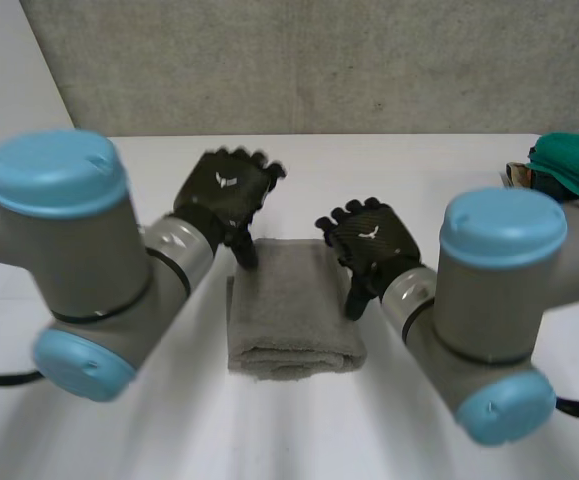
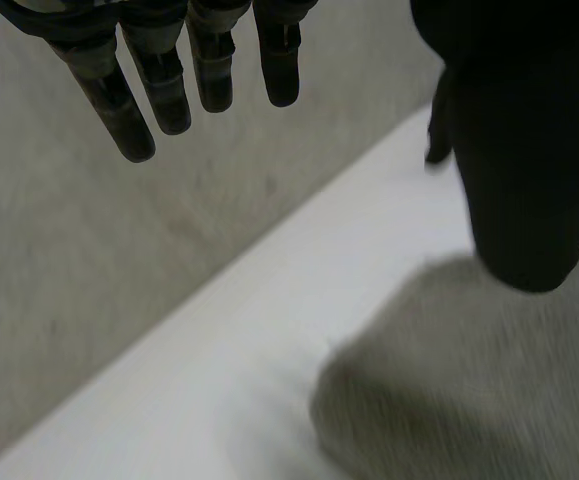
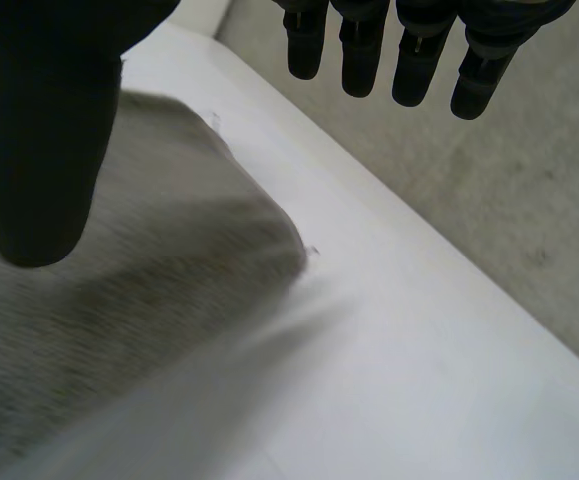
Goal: Fold the laundry.
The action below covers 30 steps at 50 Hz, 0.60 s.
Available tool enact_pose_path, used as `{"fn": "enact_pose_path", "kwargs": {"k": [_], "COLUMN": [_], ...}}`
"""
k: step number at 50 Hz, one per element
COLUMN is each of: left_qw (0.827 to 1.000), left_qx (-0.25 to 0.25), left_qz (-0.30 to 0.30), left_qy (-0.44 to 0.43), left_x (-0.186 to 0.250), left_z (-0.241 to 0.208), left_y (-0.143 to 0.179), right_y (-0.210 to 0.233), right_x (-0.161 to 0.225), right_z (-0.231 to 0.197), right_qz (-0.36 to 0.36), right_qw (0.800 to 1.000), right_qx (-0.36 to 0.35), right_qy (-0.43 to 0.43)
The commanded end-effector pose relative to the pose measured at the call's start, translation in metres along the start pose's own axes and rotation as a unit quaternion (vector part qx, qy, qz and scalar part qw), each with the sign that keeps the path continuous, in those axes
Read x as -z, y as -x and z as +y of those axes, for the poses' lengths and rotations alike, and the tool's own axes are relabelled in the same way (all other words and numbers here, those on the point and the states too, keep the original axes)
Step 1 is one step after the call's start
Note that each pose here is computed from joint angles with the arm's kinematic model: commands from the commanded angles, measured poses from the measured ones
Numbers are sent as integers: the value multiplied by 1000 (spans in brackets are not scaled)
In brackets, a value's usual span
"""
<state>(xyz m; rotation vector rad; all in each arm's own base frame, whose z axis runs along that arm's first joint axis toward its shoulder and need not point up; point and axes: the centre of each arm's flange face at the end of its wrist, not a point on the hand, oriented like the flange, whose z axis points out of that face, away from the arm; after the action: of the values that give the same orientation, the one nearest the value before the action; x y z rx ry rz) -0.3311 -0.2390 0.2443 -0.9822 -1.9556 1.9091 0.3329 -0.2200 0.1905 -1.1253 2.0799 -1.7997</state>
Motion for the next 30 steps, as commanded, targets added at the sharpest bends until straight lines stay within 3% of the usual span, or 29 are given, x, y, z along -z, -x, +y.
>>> {"fn": "enact_pose_path", "kwargs": {"k": [1,4,14,30], "left_qw": [991,987,986,986], "left_qx": [22,42,61,64], "left_qz": [116,141,141,142], "left_qy": [-60,-63,-56,-52], "left_x": [17,20,20,18], "left_z": [-28,-28,-25,-22], "left_y": [-1,-1,0,-1], "right_y": [40,49,64,67], "right_x": [28,27,2,-19], "right_z": [22,36,69,69], "right_qz": [-40,-43,-39,-36], "right_qw": [999,998,996,994], "right_qx": [24,35,80,83], "right_qy": [-17,-21,-29,-56]}}
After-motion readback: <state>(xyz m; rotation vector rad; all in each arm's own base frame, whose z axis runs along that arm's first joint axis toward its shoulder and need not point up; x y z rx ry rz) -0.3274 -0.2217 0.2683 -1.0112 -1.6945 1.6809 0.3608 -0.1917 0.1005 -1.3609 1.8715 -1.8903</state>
